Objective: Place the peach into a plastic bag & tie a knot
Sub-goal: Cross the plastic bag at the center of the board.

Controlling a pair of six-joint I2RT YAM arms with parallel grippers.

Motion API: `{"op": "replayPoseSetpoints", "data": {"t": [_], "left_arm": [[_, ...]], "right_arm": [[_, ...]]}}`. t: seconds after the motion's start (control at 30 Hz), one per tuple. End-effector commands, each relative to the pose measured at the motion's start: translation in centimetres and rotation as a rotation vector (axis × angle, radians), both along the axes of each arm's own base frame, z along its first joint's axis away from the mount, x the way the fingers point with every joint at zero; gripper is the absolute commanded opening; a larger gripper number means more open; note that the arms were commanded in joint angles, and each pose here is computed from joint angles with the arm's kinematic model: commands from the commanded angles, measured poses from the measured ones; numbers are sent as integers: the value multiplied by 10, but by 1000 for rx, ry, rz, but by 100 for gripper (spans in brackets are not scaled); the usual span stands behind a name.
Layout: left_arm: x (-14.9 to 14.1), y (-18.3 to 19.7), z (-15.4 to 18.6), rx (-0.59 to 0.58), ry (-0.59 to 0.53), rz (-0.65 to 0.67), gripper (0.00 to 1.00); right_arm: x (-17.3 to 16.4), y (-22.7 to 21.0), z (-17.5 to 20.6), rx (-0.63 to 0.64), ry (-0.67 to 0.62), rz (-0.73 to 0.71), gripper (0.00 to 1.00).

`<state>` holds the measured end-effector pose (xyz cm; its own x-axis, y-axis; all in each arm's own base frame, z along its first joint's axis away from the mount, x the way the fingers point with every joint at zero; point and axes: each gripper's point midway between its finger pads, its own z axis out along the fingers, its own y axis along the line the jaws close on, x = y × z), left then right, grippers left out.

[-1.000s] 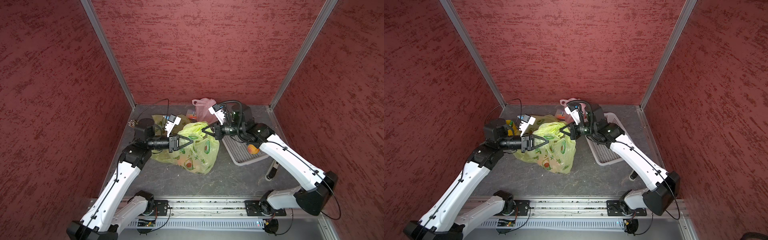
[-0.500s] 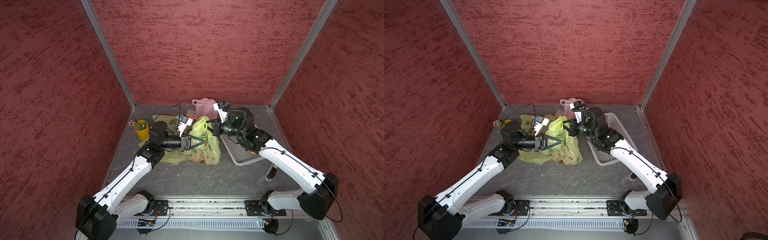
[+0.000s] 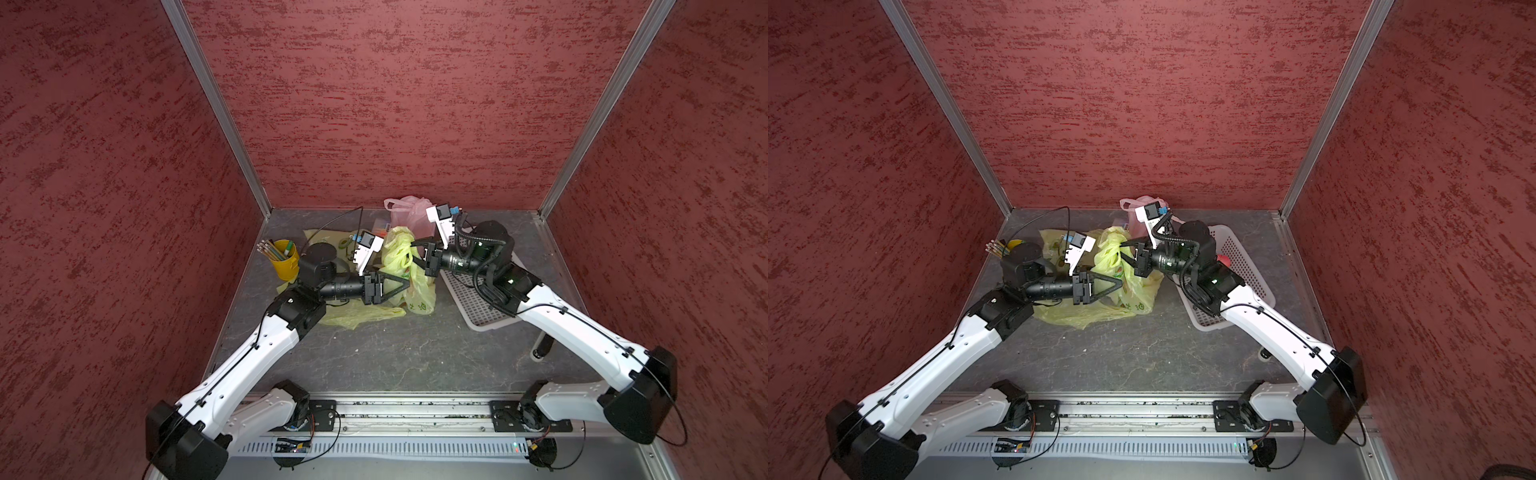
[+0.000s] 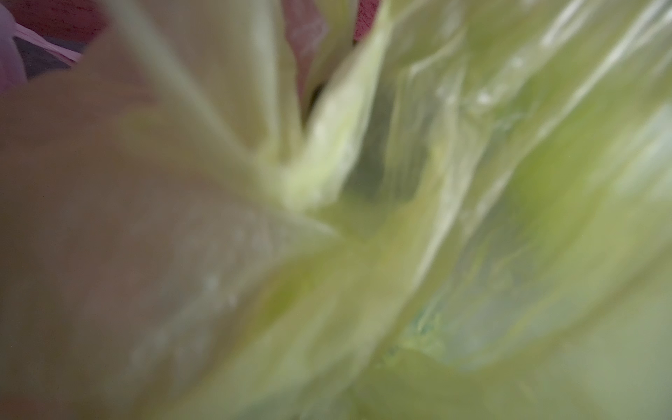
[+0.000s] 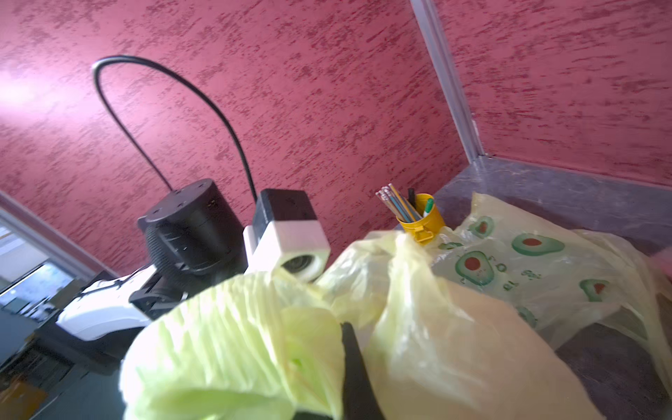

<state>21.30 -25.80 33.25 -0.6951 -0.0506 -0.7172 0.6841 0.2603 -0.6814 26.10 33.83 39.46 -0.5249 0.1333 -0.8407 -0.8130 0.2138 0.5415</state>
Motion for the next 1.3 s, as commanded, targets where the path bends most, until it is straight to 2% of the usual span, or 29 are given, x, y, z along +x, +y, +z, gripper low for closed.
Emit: {"op": "replayPoseSetpoints", "data": {"t": [0.0, 0.23, 0.53, 0.77, 0.97, 1.0, 1.03, 1.07, 1.13, 1.17, 1.27], "left_arm": [[-10, 16, 0, 43, -25, 24, 60], [-31, 36, 25, 62, -87, 19, 66], [-35, 66, 51, 62, -145, 90, 76], [-25, 53, 72, 23, -227, 18, 80], [-7, 23, 58, 70, -224, -34, 81], [-4, 19, 55, 75, -221, -35, 78], [-3, 17, 54, 75, -219, -37, 72], [-2, 16, 53, 70, -220, -37, 62], [0, 18, 53, 65, -224, -21, 33], [1, 21, 54, 58, -228, -13, 26], [-1, 31, 58, 20, -207, -15, 16]], "right_arm": [[-20, -4, 39, 70, -106, 85, 0], [-11, -10, 47, 44, -131, 47, 0], [-18, -8, 44, -28, -122, 102, 0], [-23, -6, 34, -61, -90, 139, 0], [-27, -5, 29, -67, -70, 167, 0], [-27, -5, 29, -71, -69, 168, 0], [-28, -5, 27, -76, -67, 171, 0], [-28, -6, 26, -80, -65, 171, 0], [-29, -7, 23, -98, -63, 169, 0], [-28, -8, 20, -111, -63, 157, 0], [-26, -11, 15, -145, -65, 134, 0]]}}
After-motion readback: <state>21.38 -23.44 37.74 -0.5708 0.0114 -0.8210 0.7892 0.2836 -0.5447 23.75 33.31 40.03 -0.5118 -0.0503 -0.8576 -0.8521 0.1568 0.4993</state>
